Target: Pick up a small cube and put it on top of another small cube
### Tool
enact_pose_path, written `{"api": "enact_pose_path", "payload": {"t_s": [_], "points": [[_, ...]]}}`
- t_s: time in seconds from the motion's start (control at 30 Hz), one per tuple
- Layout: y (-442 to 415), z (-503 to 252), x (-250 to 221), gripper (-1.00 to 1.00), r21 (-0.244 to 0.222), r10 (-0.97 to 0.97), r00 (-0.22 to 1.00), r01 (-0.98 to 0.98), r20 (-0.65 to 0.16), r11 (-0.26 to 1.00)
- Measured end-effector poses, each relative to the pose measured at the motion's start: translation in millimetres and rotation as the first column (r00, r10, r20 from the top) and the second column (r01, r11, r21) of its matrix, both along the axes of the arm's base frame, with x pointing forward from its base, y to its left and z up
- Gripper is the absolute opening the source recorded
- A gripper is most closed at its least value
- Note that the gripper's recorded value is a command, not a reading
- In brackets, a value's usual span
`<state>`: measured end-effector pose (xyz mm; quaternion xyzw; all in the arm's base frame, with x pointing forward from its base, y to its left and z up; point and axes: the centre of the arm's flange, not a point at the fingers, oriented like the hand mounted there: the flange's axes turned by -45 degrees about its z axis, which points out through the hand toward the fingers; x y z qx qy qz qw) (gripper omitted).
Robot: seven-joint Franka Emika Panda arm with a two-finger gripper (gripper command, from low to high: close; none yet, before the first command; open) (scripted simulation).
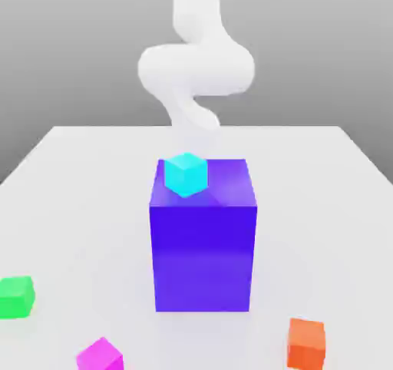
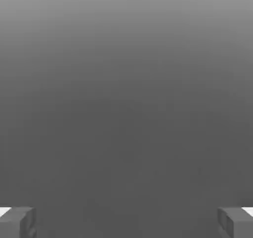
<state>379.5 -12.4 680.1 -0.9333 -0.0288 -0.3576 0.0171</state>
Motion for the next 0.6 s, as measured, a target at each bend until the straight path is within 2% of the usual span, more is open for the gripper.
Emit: {"api": "enact_pose_path", "payload": {"t_s": [0.3, 0.6], "points": [[-32, -137, 97, 0.00, 0.006, 0.243, 0.946, -0.248, -0.212, 0.969], [-59, -289, 143, 0.00, 0.004, 0.408, 0.827, -0.441, -0.387, 0.897]]}}
